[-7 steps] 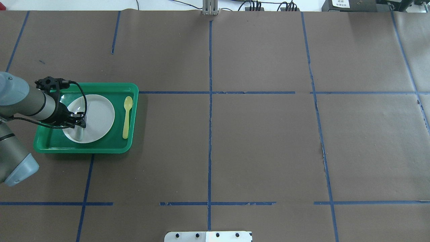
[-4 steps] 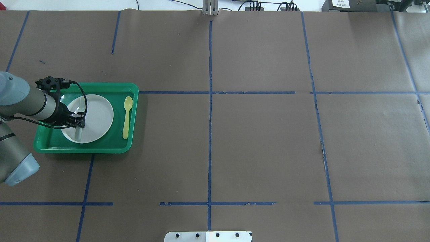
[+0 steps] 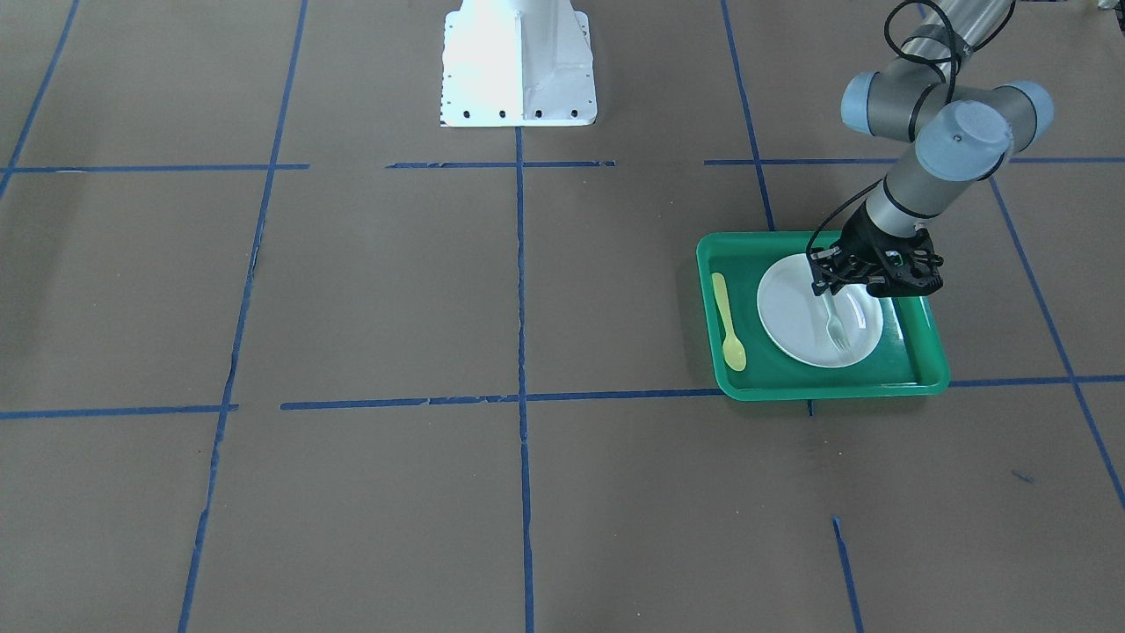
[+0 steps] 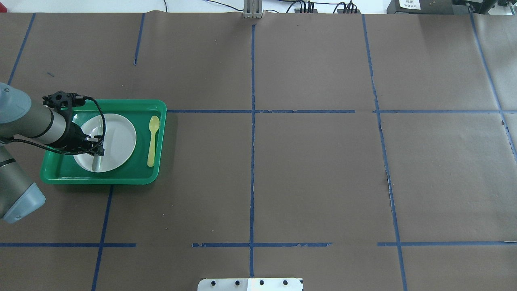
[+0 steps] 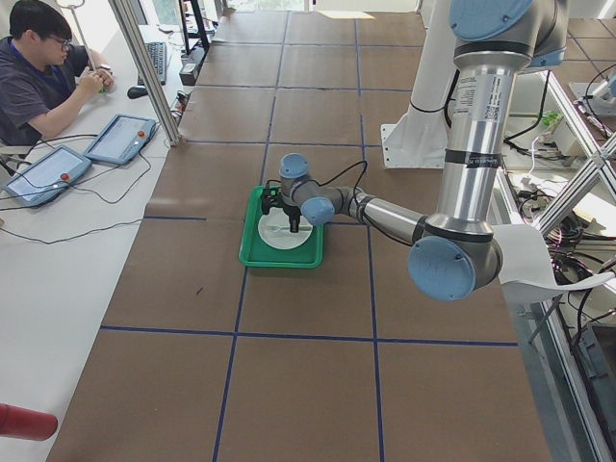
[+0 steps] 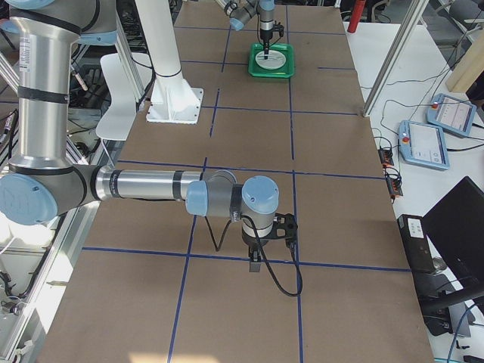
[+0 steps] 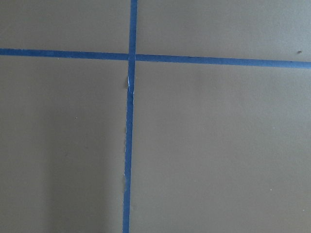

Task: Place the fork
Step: 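Carry the fork off the plate and lower it onto the tray beside the plate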

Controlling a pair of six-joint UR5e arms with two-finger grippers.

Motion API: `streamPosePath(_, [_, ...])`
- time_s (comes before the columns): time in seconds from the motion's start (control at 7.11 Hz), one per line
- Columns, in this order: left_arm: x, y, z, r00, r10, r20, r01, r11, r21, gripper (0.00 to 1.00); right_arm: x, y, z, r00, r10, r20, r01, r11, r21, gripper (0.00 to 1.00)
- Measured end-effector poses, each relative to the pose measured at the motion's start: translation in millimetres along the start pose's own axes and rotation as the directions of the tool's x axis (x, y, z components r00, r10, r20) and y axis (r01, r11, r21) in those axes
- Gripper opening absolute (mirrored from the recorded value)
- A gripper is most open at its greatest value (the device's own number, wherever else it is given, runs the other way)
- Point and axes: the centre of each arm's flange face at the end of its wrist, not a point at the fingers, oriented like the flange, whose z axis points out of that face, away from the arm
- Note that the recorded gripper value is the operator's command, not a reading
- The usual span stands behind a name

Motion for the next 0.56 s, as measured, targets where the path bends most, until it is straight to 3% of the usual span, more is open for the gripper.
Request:
streamPosePath(0.28, [-31,-19,-28,1.000,0.030,0.003,-0.030,0.999,0.033,0.00,0,0,0,1.000,0.000,0.000,0.000,1.000,0.000,1.00])
streamPosePath(0.56, [-87,-27,-42,0.995,0.080,0.058,-0.083,0.995,0.047,0.00,0,0,0,1.000,0.000,0.000,0.000,1.000,0.000,1.00])
